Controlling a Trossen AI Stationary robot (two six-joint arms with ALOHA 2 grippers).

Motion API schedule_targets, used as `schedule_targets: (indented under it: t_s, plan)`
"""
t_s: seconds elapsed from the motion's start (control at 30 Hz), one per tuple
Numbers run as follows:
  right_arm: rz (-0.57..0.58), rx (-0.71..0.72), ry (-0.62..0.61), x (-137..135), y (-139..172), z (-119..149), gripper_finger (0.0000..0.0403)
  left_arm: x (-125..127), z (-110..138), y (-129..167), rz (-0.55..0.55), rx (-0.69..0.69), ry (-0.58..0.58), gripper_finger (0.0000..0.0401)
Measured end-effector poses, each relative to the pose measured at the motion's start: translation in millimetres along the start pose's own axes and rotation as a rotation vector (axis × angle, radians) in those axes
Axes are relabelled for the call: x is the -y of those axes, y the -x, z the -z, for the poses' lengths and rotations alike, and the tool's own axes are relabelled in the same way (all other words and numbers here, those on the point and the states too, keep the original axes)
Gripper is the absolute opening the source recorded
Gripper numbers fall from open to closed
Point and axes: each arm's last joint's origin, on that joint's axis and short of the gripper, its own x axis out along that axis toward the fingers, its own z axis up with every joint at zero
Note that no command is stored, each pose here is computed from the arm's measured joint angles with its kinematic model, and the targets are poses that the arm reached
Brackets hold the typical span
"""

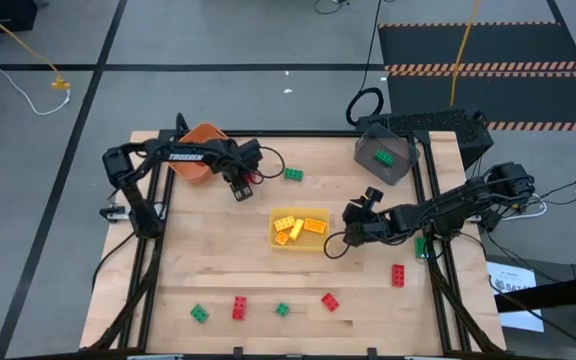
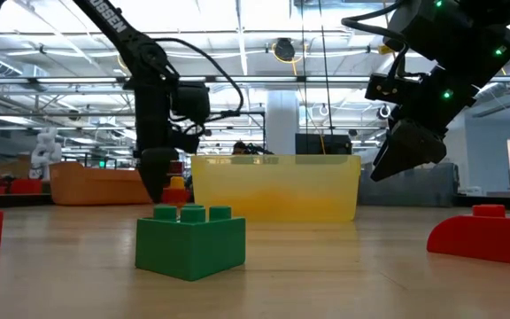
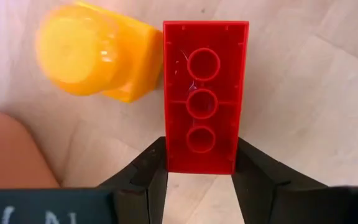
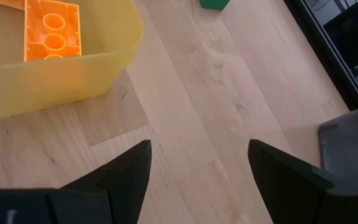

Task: Sort & place blocks by color
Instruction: Put the top left red 8-stud game piece into the orange bin

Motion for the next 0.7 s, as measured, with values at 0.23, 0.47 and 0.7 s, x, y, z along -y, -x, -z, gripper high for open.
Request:
schedule_targets:
  t_s: [0.23, 0.47, 0.7]
  plan:
    - [0.000, 0.001, -0.001, 0.0, 0.0, -0.2, 0.0258, 2.2, 2.0, 15.5, 0.011, 0.038, 0.044, 0.0141]
    - [0.000, 0.001, -0.001, -0.1, 0.0, -0.2, 0.0258, -14.3, 15.8, 45.0, -0.160, 0.052, 0.181, 0.0148]
    - [-0.001, 0.001, -0.006, -0.1, 0.0, -0.2, 0.0258, -49.1, 33.0, 77.5, -0.225, 0.132, 0.334, 0.0144]
